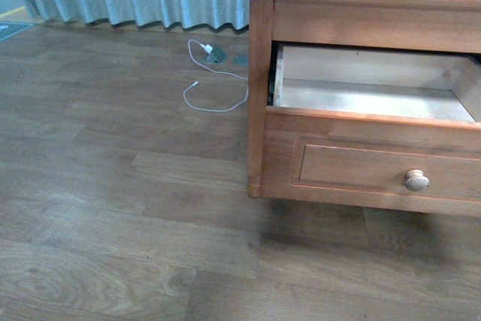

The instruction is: Put charger into drawer

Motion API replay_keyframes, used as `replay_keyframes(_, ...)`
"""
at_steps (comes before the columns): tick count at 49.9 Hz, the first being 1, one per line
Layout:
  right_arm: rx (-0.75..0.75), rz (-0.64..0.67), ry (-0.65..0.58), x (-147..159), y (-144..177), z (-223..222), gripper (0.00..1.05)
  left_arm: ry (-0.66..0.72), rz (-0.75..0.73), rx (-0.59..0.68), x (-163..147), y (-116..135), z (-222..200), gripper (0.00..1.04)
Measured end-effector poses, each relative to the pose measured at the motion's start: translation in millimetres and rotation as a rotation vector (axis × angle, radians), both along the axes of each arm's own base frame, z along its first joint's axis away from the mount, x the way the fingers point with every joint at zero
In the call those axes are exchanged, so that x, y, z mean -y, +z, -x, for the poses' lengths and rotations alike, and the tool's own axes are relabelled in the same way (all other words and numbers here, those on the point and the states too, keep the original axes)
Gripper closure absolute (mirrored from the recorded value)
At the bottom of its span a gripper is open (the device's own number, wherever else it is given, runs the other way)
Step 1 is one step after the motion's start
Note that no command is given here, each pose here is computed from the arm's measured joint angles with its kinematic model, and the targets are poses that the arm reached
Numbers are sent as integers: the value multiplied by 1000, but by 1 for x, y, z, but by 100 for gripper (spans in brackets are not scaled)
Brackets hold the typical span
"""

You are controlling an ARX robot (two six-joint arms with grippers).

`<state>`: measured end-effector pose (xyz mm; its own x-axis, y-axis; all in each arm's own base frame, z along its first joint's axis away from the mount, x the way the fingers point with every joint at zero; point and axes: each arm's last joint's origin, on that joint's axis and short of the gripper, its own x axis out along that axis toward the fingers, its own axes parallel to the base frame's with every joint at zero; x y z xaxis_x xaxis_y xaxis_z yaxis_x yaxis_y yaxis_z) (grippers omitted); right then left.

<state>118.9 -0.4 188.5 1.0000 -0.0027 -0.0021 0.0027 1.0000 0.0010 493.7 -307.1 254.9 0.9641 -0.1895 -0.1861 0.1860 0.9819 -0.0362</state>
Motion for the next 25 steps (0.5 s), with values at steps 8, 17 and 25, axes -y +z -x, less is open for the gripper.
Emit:
replay_keyframes(8, 0, 0, 0, 0, 0, 0, 8, 32, -26, -24, 8, -16, -17, 6)
replay_keyframes(17, 0, 0, 0, 0, 0, 0, 8, 44, -32, -30, 10, -23, -21, 6)
replay_keyframes(25, 0, 0, 0, 0, 0, 0, 8, 47, -14, -9, 11, -22, -22, 15)
